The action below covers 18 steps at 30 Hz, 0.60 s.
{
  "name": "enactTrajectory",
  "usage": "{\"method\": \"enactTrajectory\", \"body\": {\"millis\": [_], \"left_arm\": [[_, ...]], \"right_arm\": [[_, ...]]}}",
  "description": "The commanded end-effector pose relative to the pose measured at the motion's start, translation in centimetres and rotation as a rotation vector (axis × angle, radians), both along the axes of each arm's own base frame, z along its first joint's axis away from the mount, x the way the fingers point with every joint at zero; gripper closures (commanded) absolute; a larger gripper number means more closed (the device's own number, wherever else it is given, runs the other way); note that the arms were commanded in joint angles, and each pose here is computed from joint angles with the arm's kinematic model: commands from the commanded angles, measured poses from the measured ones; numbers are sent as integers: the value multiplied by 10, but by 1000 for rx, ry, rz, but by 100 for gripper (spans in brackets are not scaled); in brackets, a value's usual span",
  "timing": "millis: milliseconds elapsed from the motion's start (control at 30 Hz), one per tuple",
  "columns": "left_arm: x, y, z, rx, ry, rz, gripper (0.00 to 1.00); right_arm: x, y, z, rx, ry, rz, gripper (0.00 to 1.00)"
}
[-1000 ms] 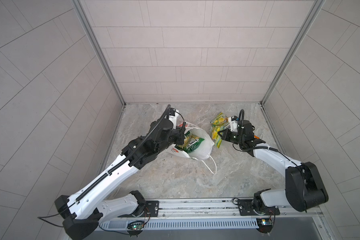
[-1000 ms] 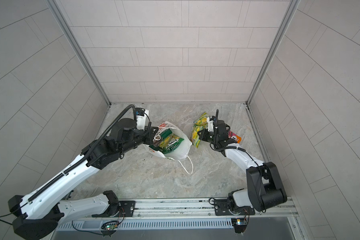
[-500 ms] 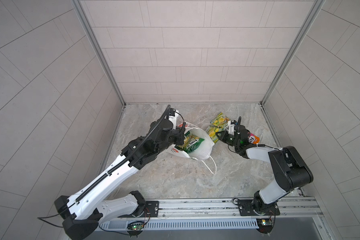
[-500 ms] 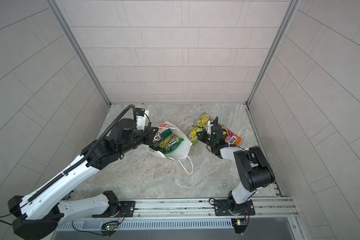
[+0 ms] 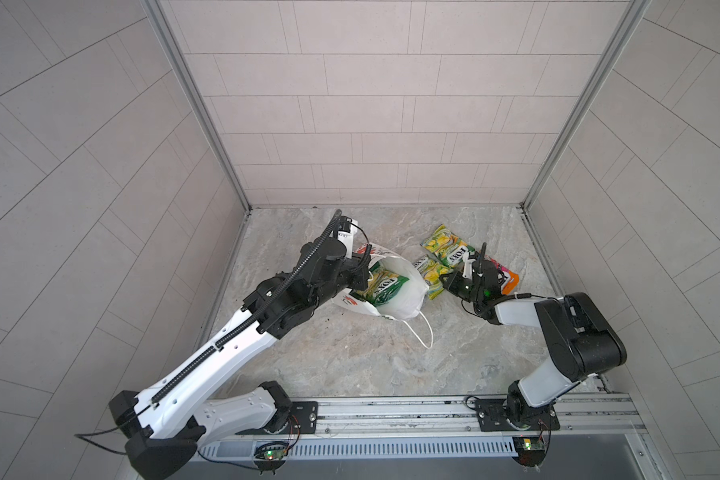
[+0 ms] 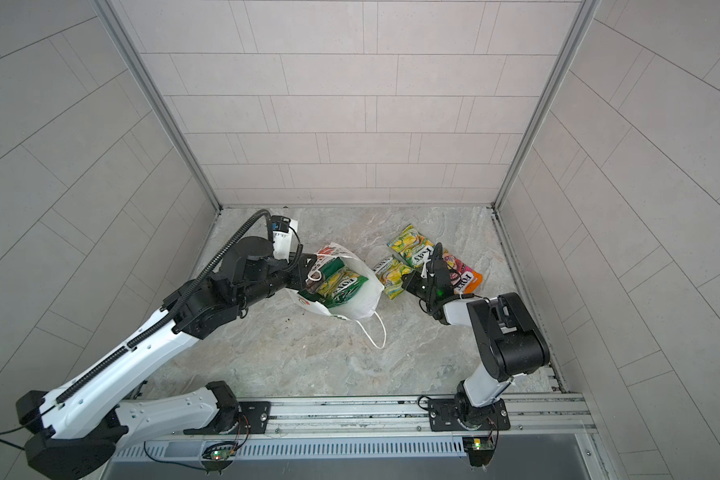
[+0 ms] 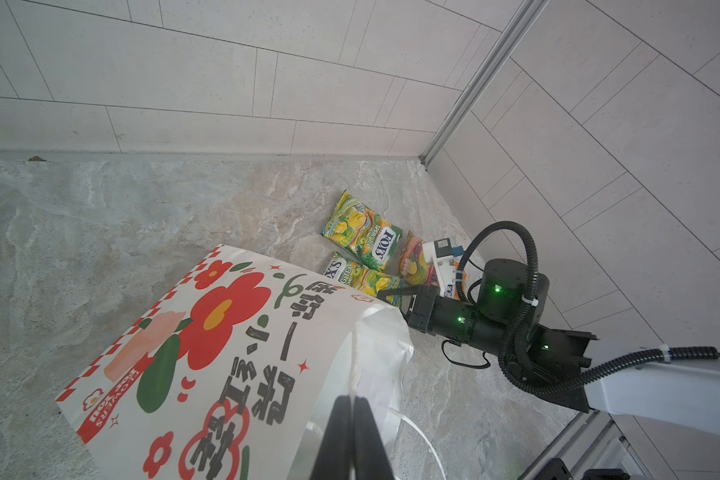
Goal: Take the snacks out of the paper bag
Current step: 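Lower the green packet beside the other packets and open the right gripper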
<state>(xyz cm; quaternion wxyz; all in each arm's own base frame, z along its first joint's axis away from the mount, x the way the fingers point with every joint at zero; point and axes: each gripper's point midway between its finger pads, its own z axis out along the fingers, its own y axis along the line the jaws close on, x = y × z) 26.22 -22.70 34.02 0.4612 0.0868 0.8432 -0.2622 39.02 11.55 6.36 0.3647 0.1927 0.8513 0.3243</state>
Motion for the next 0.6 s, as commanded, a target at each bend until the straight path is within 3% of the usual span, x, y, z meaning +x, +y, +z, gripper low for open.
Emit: {"method": "enactTrajectory", "body": {"millis": [0, 100, 333, 567], "left_arm": [[-2, 0, 2, 4, -11, -11, 100], [-3, 0, 1, 5, -8, -10, 100], [-3, 0, 2, 2, -11, -10, 100], [-3, 0, 1, 2, -8, -10, 100]], "right_arm": [[0, -4, -6, -7, 7, -14, 100], [-2, -5, -9, -10, 15, -14, 100], [-7, -11, -11, -30, 28, -30, 66], [-19, -23, -2, -125, 30, -27, 46]]}}
